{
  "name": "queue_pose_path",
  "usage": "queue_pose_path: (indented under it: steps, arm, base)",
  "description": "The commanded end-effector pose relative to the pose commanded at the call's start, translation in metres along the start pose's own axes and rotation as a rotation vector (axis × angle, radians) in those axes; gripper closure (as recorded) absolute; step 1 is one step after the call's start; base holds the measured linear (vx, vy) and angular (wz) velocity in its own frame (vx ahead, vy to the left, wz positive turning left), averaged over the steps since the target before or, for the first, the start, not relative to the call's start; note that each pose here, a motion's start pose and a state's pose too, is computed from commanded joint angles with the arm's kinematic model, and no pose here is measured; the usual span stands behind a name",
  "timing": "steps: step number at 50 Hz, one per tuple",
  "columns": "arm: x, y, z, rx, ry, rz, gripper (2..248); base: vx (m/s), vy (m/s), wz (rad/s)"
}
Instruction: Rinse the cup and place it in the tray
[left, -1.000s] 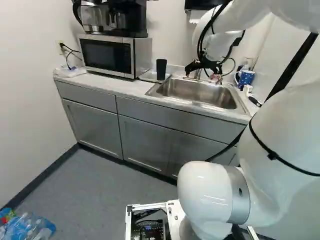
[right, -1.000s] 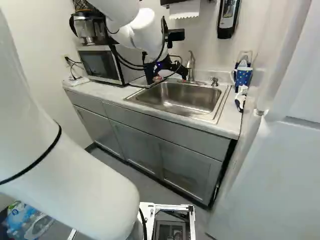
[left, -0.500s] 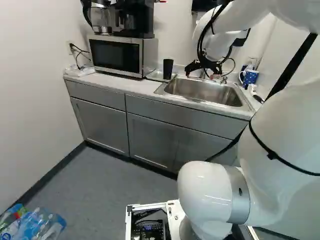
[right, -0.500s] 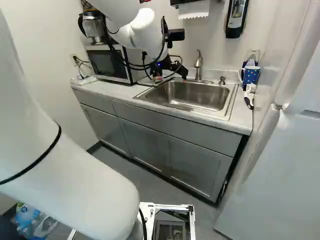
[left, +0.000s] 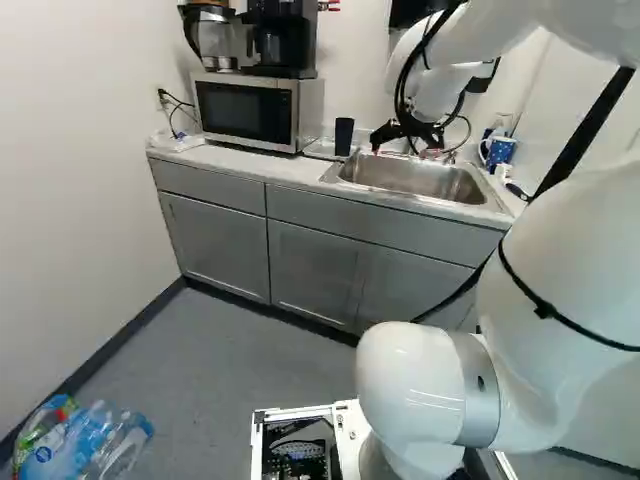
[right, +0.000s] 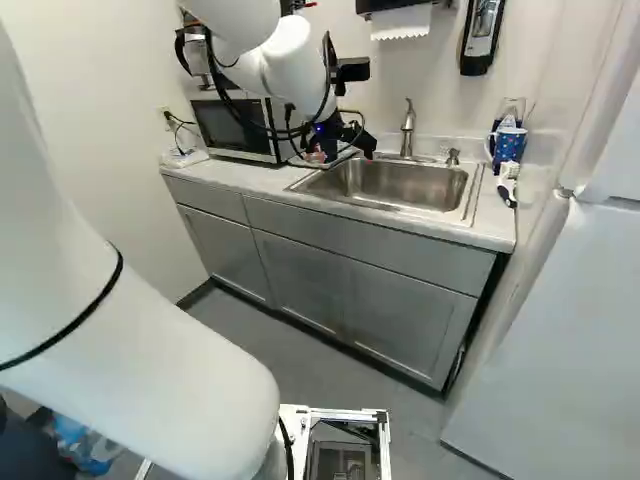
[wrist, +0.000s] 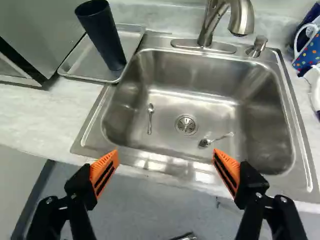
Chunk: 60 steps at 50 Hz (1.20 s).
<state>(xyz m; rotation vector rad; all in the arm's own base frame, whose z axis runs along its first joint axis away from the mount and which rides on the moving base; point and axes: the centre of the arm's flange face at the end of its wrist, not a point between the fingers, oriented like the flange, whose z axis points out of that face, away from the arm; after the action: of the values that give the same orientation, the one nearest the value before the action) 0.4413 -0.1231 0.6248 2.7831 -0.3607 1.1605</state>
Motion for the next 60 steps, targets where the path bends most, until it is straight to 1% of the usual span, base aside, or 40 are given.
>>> queue_pose_path:
  steps: [13,60]
  arm:
    - [0.0,0.0,0.0,0.0,0.0,0.0,3]
    - [0.0,0.0,0.0,0.0,0.0,0.0,3]
  base:
    - [-0.105,0.094,-0.036]
    - [-0.116,0.079,-0.152]
